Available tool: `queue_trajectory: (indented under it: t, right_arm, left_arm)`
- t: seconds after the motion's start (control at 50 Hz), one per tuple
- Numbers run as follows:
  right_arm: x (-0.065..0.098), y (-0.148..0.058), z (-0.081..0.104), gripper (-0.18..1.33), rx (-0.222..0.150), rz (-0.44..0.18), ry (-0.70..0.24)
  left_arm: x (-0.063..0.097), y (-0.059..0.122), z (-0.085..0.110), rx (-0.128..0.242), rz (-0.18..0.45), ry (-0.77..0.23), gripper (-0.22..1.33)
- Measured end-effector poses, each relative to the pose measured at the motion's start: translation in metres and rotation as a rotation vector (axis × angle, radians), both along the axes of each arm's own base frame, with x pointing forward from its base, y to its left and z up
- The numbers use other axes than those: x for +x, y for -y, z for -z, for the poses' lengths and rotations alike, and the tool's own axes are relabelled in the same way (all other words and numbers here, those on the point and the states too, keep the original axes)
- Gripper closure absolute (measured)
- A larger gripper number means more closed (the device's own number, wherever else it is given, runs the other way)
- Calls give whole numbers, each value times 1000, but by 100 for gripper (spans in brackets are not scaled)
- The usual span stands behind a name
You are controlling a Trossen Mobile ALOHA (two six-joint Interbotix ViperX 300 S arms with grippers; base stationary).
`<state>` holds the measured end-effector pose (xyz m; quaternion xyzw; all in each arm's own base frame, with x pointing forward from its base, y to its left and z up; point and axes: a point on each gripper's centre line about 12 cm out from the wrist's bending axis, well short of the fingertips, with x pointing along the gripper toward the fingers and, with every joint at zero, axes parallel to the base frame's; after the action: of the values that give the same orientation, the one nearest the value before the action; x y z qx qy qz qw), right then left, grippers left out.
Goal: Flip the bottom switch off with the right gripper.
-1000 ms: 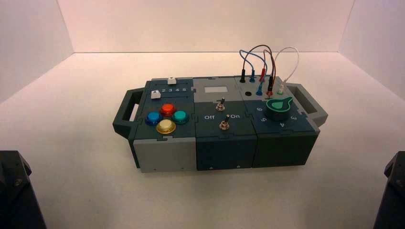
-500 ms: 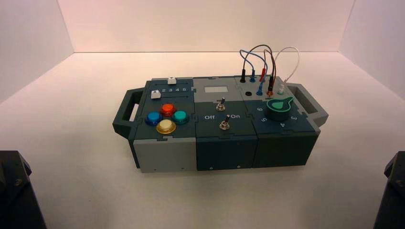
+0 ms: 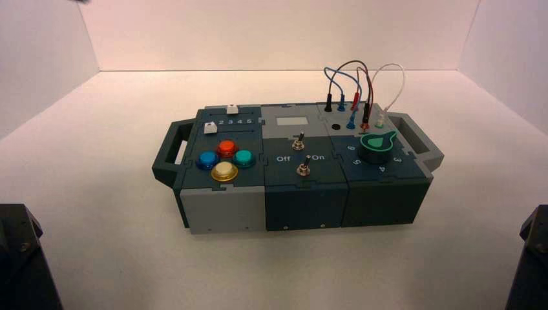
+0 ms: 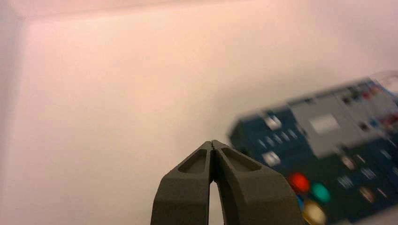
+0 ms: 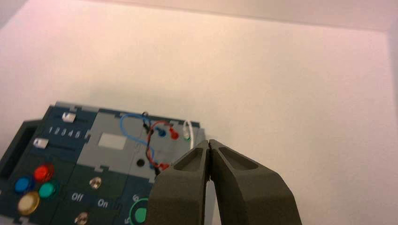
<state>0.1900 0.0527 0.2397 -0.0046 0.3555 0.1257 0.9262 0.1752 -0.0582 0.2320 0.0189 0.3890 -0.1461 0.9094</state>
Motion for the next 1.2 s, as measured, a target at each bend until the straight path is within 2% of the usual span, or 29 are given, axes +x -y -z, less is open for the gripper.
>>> queue_trajectory:
  t: [0.1, 0.26, 0.52, 0.74, 0.92, 1.2]
  right_arm:
    - [2, -7, 5, 130, -9, -30, -40]
    - [2, -14, 4, 130, -8, -63, -56]
    - [-4, -25, 5, 130, 0, -118, -88]
    - [-10, -37, 0, 130, 28, -166, -118]
    - [-15, -46, -3, 130, 37, -210, -144]
    - [-19, -55, 3, 130, 49, -246, -197]
  left_arm:
    - [3, 13, 8, -17, 36, -69, 128]
    - [10, 23, 27, -21, 48, -181, 128]
    - [21, 45, 59, 21, 94, -375, 128]
    - [30, 60, 84, 60, 112, -516, 127]
    - [36, 63, 104, 89, 106, -592, 127]
    - [46, 68, 120, 107, 100, -630, 128]
